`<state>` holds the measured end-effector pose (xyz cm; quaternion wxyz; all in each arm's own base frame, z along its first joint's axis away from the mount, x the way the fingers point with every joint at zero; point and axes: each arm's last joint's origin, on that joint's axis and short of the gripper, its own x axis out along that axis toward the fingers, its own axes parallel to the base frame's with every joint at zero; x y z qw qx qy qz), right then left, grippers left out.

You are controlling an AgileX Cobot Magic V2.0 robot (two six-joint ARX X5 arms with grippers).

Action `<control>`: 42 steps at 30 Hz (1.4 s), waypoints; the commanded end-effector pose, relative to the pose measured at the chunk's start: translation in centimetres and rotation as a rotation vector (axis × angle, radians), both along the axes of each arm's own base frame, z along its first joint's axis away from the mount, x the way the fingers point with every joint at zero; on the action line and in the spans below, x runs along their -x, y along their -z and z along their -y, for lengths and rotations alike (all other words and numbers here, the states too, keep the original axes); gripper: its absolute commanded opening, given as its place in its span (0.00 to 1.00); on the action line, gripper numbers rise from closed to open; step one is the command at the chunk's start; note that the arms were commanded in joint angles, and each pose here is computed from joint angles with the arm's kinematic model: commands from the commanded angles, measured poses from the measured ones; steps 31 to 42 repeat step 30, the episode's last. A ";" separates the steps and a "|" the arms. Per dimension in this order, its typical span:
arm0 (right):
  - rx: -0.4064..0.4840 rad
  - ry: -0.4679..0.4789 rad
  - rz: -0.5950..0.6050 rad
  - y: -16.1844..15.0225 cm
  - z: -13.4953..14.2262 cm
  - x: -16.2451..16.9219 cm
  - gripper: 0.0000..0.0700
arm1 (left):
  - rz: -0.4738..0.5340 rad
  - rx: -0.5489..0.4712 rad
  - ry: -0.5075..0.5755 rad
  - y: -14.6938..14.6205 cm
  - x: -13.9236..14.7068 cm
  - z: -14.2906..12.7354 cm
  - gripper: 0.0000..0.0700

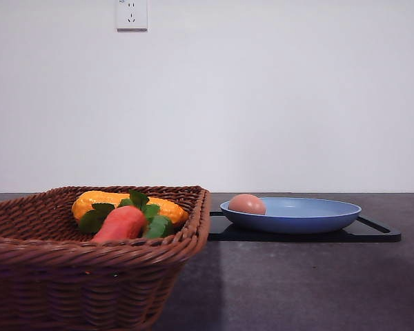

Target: Transfer egg from basket to plate and serve

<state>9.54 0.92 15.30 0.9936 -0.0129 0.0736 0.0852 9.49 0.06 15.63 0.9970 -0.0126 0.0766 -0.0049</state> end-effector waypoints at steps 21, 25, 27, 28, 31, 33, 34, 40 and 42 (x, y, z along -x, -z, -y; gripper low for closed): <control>-0.010 0.002 -0.005 0.2 0.0 0.0 0.00 | -0.026 0.009 -0.003 0.9 -0.1 0.0 0.00; -0.010 0.002 -0.005 0.2 0.0 0.0 0.00 | -0.026 0.009 -0.003 0.9 -0.1 0.0 0.00; -0.010 0.002 -0.005 0.2 0.0 0.0 0.00 | -0.026 0.009 -0.003 0.9 -0.1 0.0 0.00; -0.010 0.002 -0.005 0.2 0.0 0.0 0.00 | -0.026 0.009 -0.003 0.9 -0.1 0.0 0.00; -0.010 0.002 -0.005 0.2 0.0 0.0 0.00 | -0.026 0.009 -0.003 0.9 -0.1 0.0 0.00; -0.010 0.002 -0.005 0.2 0.0 0.0 0.00 | -0.026 0.009 -0.003 0.9 -0.1 0.0 0.00; -0.010 0.002 -0.005 0.2 0.0 0.0 0.00 | -0.026 0.009 -0.003 0.9 -0.1 0.0 0.00; -0.010 0.002 -0.005 0.2 0.0 0.0 0.00 | -0.026 0.009 -0.003 0.9 -0.1 0.0 0.00; -0.010 0.002 -0.005 0.2 0.0 0.0 0.00 | -0.026 0.009 -0.003 0.9 -0.1 0.0 0.00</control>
